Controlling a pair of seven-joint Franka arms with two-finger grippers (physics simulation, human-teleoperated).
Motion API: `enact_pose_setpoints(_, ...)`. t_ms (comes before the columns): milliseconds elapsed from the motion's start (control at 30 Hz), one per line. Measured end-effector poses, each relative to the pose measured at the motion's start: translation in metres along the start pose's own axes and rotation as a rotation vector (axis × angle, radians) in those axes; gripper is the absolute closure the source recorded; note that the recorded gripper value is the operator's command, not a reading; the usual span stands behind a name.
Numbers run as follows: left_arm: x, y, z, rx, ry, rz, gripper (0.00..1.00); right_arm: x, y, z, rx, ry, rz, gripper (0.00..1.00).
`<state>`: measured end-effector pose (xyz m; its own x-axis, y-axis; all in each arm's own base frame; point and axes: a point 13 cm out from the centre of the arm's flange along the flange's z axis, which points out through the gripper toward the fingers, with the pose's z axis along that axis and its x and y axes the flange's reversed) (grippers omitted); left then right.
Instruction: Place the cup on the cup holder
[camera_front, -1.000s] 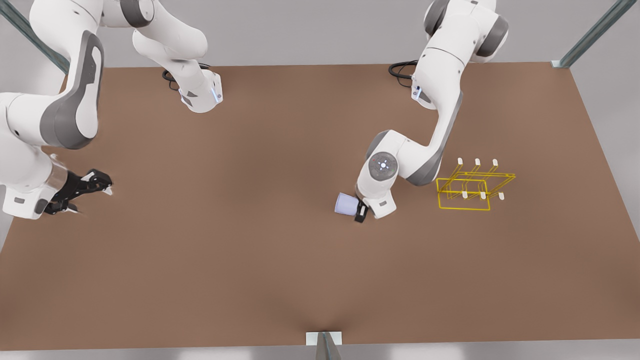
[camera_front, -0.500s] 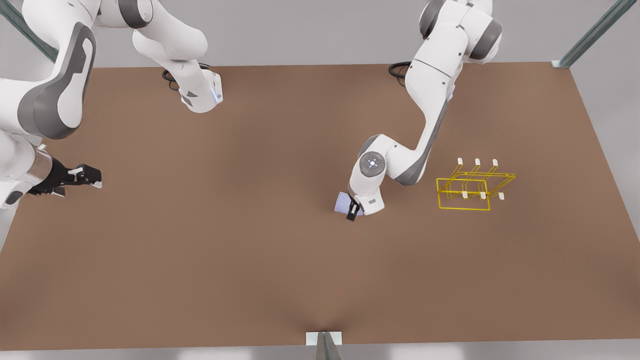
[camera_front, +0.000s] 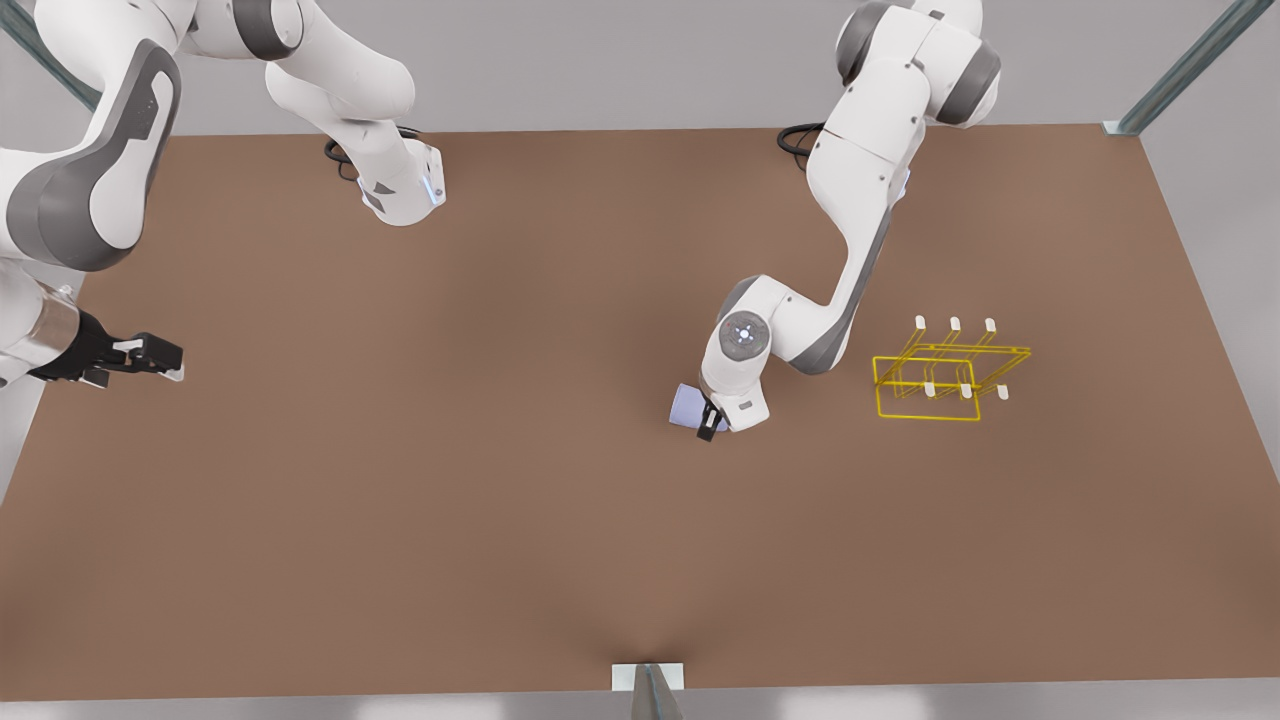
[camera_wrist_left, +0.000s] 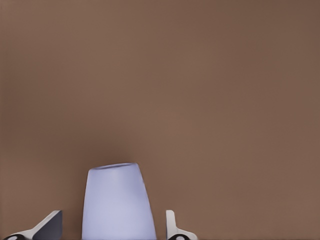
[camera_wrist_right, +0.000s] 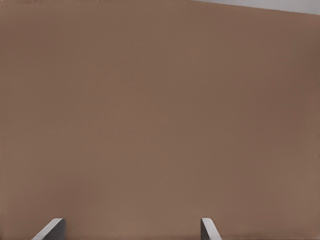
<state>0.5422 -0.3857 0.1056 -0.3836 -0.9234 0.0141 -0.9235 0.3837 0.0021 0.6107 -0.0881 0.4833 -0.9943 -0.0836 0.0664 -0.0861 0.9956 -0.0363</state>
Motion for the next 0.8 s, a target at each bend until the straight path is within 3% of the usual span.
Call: enact_pose_setpoints(800,0.028,0.026,0.061,-0.067,-0.009,0.025,0.0,-0.004,-0.01,-0.003,0.001,-0.029,0.085,0.0)
